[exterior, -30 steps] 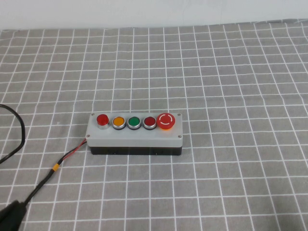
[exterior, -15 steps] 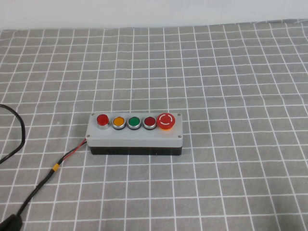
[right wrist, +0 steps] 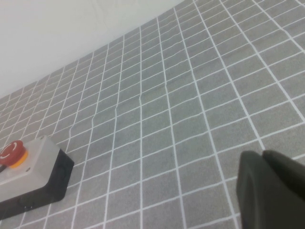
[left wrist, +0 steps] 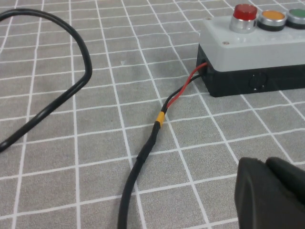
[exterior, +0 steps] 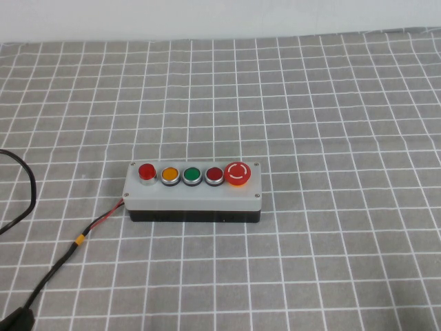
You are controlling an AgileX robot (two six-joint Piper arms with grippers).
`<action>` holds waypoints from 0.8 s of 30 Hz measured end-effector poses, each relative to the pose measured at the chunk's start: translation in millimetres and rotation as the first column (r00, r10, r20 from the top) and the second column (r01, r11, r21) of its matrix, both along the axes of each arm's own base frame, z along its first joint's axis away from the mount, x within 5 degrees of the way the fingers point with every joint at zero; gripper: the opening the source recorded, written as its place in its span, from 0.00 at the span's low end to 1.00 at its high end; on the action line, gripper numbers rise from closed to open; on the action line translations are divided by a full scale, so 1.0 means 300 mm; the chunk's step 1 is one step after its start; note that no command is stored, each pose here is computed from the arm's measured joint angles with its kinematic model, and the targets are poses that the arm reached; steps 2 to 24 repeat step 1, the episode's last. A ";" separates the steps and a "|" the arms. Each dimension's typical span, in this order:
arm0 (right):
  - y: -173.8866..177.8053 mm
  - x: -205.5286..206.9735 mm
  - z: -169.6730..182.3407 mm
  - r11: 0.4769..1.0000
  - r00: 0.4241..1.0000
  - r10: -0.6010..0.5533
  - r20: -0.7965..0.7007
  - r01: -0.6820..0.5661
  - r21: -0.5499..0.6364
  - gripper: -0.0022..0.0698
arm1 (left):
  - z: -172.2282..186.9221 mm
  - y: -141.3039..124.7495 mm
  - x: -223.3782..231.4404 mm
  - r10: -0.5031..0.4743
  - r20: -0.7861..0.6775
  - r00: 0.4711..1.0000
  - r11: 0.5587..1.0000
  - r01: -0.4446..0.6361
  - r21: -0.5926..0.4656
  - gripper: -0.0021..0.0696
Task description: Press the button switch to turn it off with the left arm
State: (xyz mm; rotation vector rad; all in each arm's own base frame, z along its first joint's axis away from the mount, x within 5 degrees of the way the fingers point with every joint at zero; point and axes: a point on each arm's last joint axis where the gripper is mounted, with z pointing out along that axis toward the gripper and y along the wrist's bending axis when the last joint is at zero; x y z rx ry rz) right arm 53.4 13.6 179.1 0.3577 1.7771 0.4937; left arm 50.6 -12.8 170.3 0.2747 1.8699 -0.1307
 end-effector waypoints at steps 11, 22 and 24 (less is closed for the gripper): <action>0.000 0.000 0.000 1.000 1.000 0.000 0.000 0.000 0.000 0.01 | 0.000 0.000 0.000 0.000 0.000 1.000 1.000 0.000 0.000 0.02; 0.000 0.000 0.000 1.000 1.000 0.000 0.000 0.000 0.000 0.01 | 0.000 0.000 0.000 0.000 0.000 1.000 1.000 0.000 0.000 0.02; 0.000 0.000 0.000 1.000 1.000 0.000 0.000 0.000 0.000 0.01 | 0.000 0.000 0.000 0.000 0.000 1.000 1.000 0.000 0.000 0.02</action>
